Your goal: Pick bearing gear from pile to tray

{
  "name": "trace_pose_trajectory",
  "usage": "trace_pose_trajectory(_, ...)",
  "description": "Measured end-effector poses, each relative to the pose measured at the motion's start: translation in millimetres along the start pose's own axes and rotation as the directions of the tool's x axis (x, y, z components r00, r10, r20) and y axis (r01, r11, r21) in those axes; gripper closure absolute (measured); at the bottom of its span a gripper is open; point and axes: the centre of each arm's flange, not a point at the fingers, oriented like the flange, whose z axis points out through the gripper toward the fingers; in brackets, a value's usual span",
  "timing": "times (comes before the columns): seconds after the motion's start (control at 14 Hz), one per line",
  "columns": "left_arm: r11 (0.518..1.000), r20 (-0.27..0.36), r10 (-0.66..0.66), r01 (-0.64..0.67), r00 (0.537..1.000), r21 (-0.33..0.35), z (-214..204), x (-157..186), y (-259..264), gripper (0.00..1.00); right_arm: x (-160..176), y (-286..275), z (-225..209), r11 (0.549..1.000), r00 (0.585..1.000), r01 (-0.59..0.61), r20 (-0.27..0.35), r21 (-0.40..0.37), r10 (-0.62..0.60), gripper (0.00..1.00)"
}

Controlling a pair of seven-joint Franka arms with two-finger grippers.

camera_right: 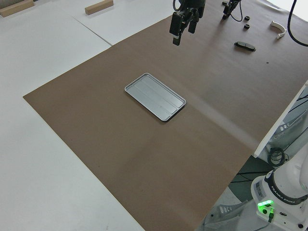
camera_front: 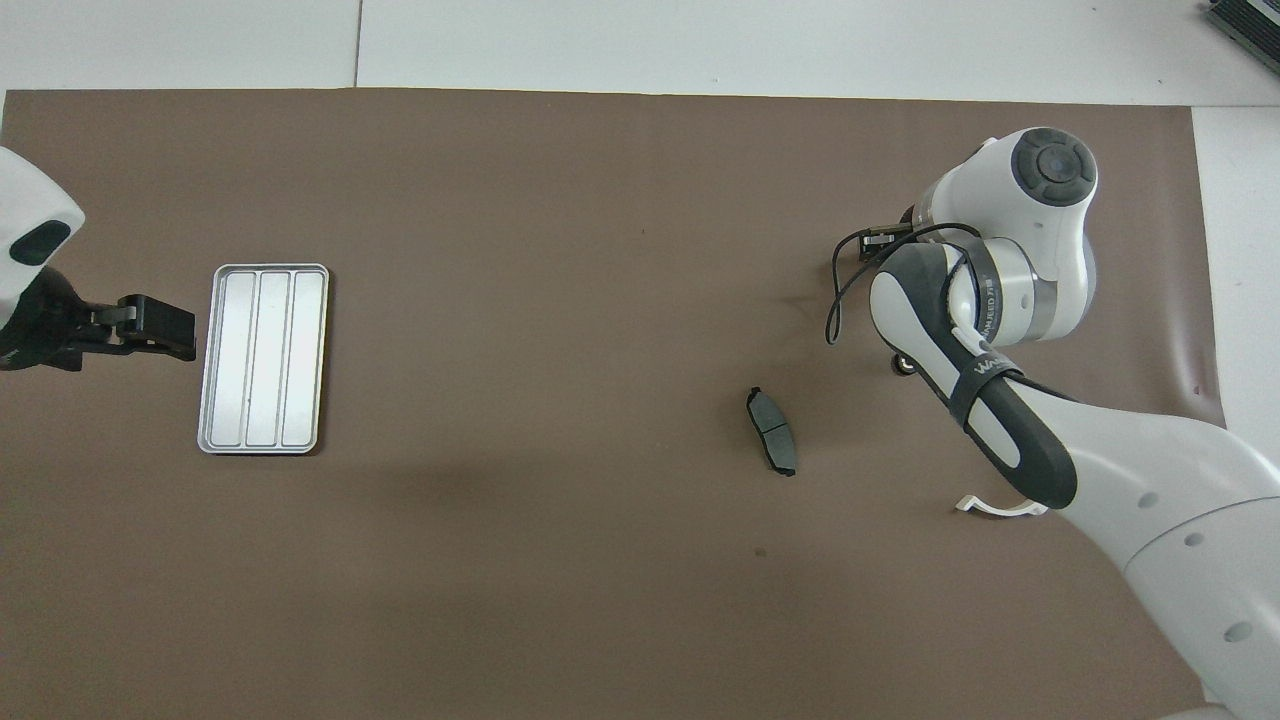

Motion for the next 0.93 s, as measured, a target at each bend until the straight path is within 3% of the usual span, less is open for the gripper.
trace_pose_trajectory(0.14,1.000,0.000,0.000,0.000,1.000,0.000,0.0,0.0,0.0,0.00,0.5,3.2,-1.5,1.000,1.000,-0.003,-0.002,-0.004,0.003,0.76)
trace_pose_trajectory(0.64,1.000,0.000,0.000,0.000,1.000,0.000,0.0,0.0,0.0,0.00,3.0,-0.2,-7.8,1.000,1.000,-0.019,-0.014,0.001,0.019,0.77)
trace_pose_trajectory(0.93,1.000,0.000,0.000,0.000,1.000,0.000,0.0,0.0,0.0,0.00,1.3,-42.7,-71.2,0.988,0.989,-0.144,-0.026,0.047,0.145,0.77)
